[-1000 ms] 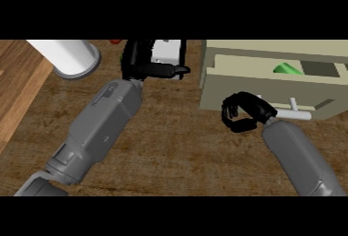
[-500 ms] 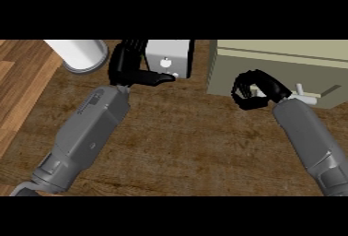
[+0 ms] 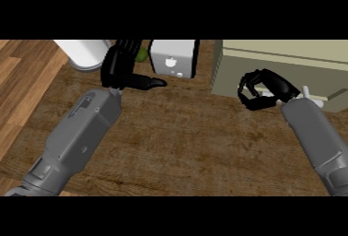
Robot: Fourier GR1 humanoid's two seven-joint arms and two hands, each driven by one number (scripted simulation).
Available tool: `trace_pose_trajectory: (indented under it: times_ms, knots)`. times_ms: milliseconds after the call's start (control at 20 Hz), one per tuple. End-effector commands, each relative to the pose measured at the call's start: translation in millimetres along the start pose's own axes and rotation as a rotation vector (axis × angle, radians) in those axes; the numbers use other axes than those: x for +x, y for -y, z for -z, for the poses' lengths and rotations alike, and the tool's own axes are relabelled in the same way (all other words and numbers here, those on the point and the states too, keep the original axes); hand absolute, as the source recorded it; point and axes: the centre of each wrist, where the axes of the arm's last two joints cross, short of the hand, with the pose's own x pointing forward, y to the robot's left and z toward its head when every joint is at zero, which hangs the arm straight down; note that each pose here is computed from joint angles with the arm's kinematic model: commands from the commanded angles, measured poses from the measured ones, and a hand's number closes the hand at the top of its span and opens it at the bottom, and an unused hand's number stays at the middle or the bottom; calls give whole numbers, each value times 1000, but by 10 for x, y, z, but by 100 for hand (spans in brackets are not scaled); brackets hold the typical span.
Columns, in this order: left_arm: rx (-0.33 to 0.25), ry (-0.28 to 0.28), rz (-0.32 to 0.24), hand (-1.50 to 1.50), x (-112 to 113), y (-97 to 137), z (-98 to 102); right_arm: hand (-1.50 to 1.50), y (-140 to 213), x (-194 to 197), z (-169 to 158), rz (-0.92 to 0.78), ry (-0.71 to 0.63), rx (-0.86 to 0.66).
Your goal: Pick up the cup, place it into the drawer and close the drawer
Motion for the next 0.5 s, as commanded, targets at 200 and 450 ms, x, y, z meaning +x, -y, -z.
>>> trace_pose_trajectory:
  times_ms: [200,450]
  knots:
    - [-19,-6,-21,-150,-5,-57,-64,150,931,498,-54,-88,15,-250]
    - [-37,-5,-29,-150,1,-66,-81,150,933,454,-108,-69,13,-233]
